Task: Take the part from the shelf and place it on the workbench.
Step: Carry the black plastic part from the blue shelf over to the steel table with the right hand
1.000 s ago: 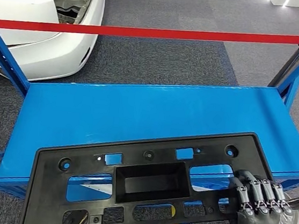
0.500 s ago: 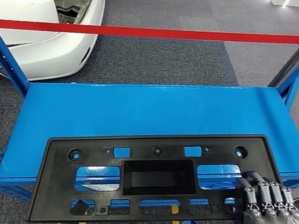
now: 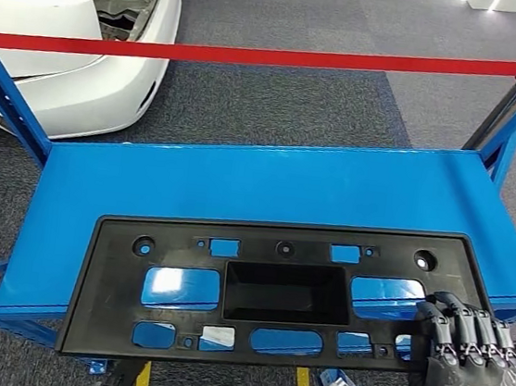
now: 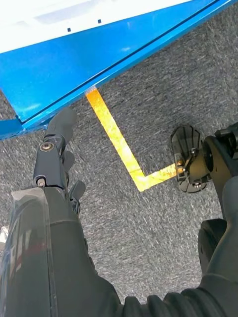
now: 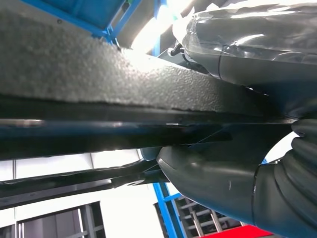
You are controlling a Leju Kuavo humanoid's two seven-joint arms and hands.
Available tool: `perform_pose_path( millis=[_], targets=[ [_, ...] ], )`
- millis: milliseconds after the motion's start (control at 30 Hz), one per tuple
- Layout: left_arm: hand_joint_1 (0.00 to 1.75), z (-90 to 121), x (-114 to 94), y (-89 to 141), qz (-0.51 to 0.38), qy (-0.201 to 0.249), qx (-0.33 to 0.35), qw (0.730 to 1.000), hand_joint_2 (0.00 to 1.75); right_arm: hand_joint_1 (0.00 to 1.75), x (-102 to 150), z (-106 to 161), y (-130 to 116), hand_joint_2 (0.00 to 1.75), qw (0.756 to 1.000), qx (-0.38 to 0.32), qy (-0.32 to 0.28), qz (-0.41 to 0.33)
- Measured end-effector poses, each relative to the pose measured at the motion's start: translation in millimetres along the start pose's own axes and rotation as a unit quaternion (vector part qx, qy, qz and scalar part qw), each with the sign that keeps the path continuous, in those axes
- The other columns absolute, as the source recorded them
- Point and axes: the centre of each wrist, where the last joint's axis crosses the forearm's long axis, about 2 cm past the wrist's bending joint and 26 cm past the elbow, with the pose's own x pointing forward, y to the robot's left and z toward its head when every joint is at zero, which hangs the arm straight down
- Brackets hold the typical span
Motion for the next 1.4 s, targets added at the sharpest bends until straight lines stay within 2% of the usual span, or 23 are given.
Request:
perform_pose_path(
  millis=[167,367,467,833,1400],
  targets=[
    [0.00,0,1,0,-0.004,0.002,0.002,1.000,1.75,1.75,0,1,2,1.75,1.000,0.005,0.005,-0.002],
    [0.00,0,2,-1,-0.023,0.005,0.016,1.000,1.75,1.75,-2,-4,9,1.75,0.998,0.029,0.061,-0.012],
    [0.00,0,2,-1,-0.027,0.010,0.026,0.999,1.75,1.75,1,-6,11,1.75,0.997,0.035,0.069,-0.020],
    [0.00,-1,6,-4,-0.031,0.009,0.038,0.999,1.75,1.75,15,-11,17,1.75,0.996,0.050,0.054,-0.043],
    [0.00,0,6,-6,-0.029,0.010,0.036,0.999,1.75,1.75,18,-10,19,1.75,0.997,0.056,0.035,-0.048]
  ],
)
